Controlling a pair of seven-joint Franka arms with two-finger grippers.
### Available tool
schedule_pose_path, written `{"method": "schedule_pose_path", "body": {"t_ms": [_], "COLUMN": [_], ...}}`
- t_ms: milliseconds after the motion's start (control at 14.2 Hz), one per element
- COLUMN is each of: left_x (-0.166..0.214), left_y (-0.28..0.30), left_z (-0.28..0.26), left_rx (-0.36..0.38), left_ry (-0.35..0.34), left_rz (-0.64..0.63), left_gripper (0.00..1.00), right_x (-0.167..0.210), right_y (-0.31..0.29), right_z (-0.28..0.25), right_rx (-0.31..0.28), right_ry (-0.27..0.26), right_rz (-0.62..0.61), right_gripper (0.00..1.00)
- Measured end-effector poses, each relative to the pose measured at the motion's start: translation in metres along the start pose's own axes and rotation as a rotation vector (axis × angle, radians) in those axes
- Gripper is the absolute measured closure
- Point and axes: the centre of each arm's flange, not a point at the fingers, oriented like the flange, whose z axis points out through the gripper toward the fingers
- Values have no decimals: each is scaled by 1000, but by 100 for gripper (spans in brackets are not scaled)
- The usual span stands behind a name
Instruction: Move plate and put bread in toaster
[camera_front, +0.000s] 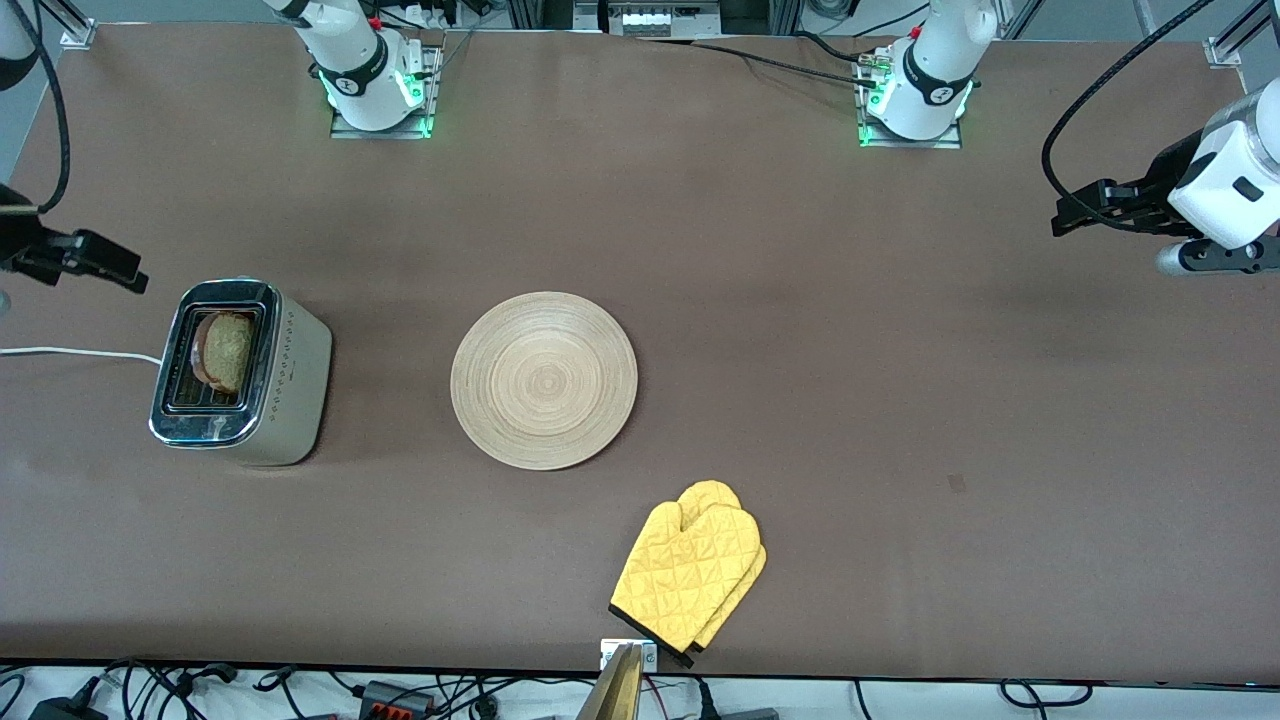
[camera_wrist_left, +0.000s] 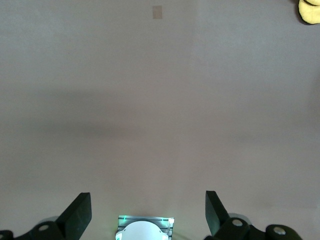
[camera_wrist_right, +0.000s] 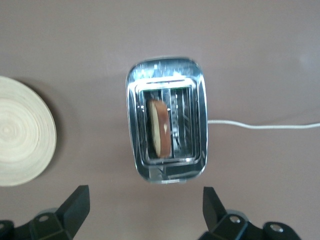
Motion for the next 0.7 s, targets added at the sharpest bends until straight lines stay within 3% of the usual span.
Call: {"method": "schedule_pose_path", "body": {"t_ms": [352, 704], "left_x": [0, 0], "left_y": [0, 0], "left_z": [0, 0], "left_rx": [0, 0], "left_ry": [0, 0], "left_rz": [0, 0], "left_gripper": [0, 0], "right_x": [-29, -26], "right_y": [4, 6], "right_z": [-3, 1], "right_rx": [-1, 0], "right_ry": [-36, -12], "right_rz": [-2, -2], "right_gripper": [0, 0]}}
